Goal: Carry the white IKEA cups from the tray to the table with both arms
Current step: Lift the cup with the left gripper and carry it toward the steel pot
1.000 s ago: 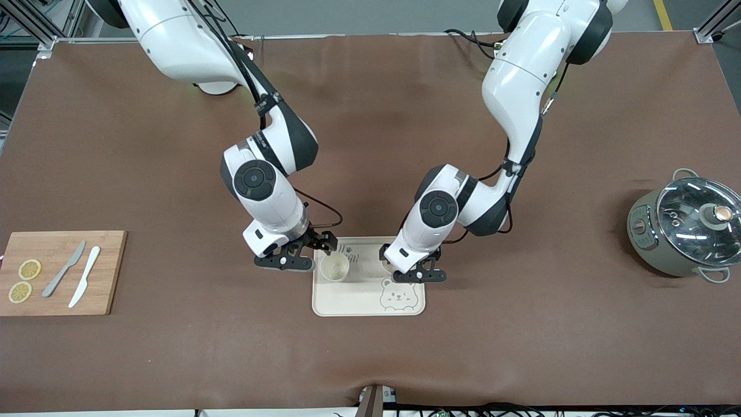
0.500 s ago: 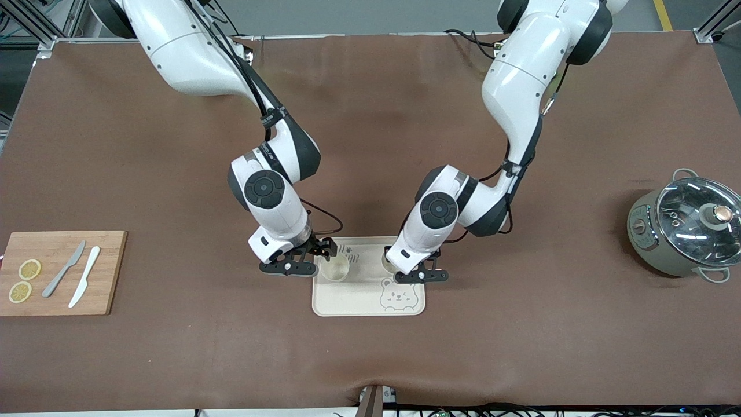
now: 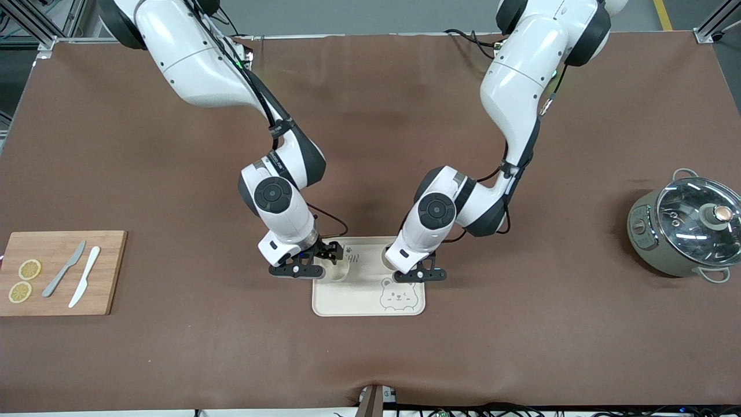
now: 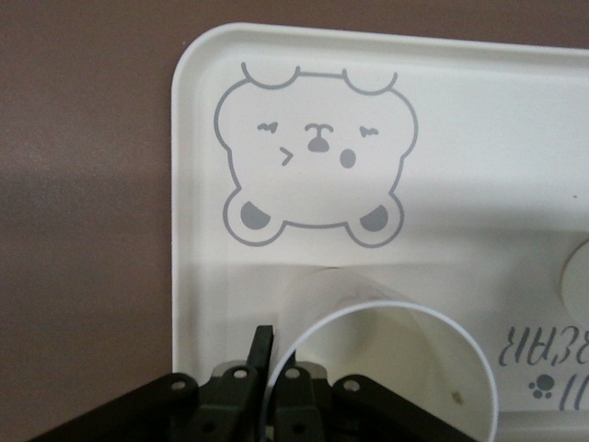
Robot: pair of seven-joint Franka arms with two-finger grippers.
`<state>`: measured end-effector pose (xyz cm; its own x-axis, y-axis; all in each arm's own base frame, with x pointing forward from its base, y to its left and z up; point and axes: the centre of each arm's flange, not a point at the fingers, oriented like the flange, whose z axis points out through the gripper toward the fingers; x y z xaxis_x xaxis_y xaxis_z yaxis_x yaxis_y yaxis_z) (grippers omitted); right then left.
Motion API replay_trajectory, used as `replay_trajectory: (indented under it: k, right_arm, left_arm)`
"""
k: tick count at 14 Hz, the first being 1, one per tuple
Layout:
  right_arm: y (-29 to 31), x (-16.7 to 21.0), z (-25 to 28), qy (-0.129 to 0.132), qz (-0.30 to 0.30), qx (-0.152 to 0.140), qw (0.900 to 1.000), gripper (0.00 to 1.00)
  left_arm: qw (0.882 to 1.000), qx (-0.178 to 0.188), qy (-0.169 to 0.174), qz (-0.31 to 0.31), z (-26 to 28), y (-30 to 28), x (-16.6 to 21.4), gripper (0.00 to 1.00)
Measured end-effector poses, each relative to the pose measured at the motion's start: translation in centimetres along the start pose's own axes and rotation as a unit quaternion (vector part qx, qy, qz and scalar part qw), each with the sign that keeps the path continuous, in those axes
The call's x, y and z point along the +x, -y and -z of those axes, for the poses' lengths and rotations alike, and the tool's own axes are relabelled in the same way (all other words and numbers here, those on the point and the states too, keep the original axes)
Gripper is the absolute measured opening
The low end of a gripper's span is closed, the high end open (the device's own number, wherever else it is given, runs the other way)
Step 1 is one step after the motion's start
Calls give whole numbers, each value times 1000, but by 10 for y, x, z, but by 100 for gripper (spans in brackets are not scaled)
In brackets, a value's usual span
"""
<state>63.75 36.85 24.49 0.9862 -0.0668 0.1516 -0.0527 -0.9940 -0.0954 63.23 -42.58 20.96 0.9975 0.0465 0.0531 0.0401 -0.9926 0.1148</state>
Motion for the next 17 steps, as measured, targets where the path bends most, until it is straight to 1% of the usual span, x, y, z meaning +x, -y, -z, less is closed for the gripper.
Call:
replay_trajectory:
  k: [2, 3, 4, 6, 7, 8, 10, 12, 13, 15, 16, 17]
  right_arm:
    - [2, -2, -8, -3, 2, 4, 1000, 100]
    - [4, -4, -11, -4, 3, 5, 1000, 100]
    - [6, -5, -13, -4, 5, 6, 1000, 100]
    - [6, -7, -18, -4, 5, 6, 1000, 100]
    - [6, -7, -20, -4, 5, 6, 1000, 100]
    - [6, -8, -21, -3, 5, 6, 1000, 100]
    - [6, -7, -21, -6, 5, 8, 1000, 100]
    - [7, -7, -21, -8, 5, 10, 1000, 100]
    - [7, -7, -22, -8, 5, 10, 1000, 100]
    - [7, -7, -23, -8, 5, 10, 1000, 100]
    - [6, -7, -23, -8, 5, 10, 1000, 100]
    - [6, -7, -23, -8, 5, 10, 1000, 100]
  left_arm:
    - [1000, 0, -1, 10, 2, 0, 1, 4]
    - [1000, 11, 1, 14, 6, 4, 3, 4]
    - [999, 40, 6, 9, 13, 11, 6, 4]
    - [994, 111, 24, -6, 36, 28, 6, 4]
    - [991, 129, 28, -8, 51, 34, 6, 4]
    - [991, 133, 26, -9, 70, 41, 6, 4]
    - [992, 124, 21, -26, 113, 69, 7, 4]
    - [994, 98, 7, -47, 153, 123, 4, 4]
    - [995, 88, 1, -57, 164, 154, -3, 4]
    - [993, 82, 10, -85, 173, 213, -22, 4]
    - [991, 83, 18, -99, 176, 238, -32, 4]
    - [991, 76, 27, -108, 179, 261, -42, 4]
